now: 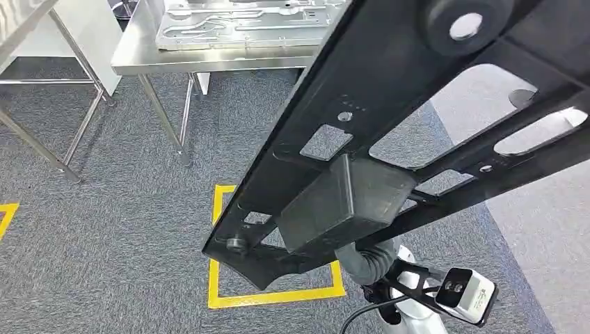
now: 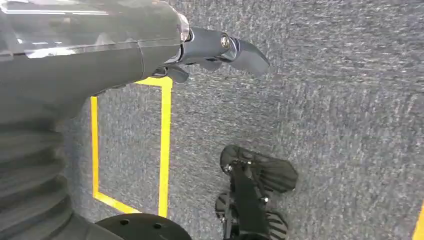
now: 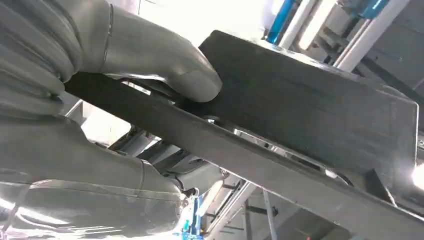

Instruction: Take the parts from the cabinet and place them on the table.

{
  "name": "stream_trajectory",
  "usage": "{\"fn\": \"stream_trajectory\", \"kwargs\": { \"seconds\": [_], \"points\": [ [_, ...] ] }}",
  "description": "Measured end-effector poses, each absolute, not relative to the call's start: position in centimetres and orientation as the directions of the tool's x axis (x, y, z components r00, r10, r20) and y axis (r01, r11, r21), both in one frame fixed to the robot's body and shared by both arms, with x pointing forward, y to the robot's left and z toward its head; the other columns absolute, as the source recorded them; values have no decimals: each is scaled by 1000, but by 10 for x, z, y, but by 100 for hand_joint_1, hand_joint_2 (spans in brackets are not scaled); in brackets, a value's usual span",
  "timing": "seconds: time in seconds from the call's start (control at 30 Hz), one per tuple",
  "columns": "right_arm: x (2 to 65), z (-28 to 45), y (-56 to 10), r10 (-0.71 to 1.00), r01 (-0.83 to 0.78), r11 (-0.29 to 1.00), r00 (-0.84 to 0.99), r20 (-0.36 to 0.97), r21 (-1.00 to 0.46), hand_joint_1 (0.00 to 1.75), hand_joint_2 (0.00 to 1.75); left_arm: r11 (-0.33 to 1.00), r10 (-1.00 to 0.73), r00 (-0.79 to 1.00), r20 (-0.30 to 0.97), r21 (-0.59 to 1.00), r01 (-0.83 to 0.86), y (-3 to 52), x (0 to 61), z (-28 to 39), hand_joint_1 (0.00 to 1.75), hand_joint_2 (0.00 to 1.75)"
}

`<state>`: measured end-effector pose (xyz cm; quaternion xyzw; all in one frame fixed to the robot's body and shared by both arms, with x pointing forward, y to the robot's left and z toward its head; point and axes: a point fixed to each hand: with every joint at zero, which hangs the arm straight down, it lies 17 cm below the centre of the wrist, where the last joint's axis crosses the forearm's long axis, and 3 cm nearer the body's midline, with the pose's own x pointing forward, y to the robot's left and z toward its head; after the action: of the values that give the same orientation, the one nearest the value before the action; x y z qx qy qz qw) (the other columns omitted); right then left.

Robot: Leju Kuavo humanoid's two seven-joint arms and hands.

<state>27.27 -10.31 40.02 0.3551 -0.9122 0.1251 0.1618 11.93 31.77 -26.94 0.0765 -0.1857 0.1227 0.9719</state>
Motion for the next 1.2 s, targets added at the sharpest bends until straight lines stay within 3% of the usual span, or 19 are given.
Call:
{"fn": "stream_trajectory", "kwargs": {
  "seconds": [1.2],
  "points": [
    [273,395,-106,-585,-667,738,-709,394,-104,161,175,961,207,900,384,94,-262,317,121,-269,0,175]
  ]
}}
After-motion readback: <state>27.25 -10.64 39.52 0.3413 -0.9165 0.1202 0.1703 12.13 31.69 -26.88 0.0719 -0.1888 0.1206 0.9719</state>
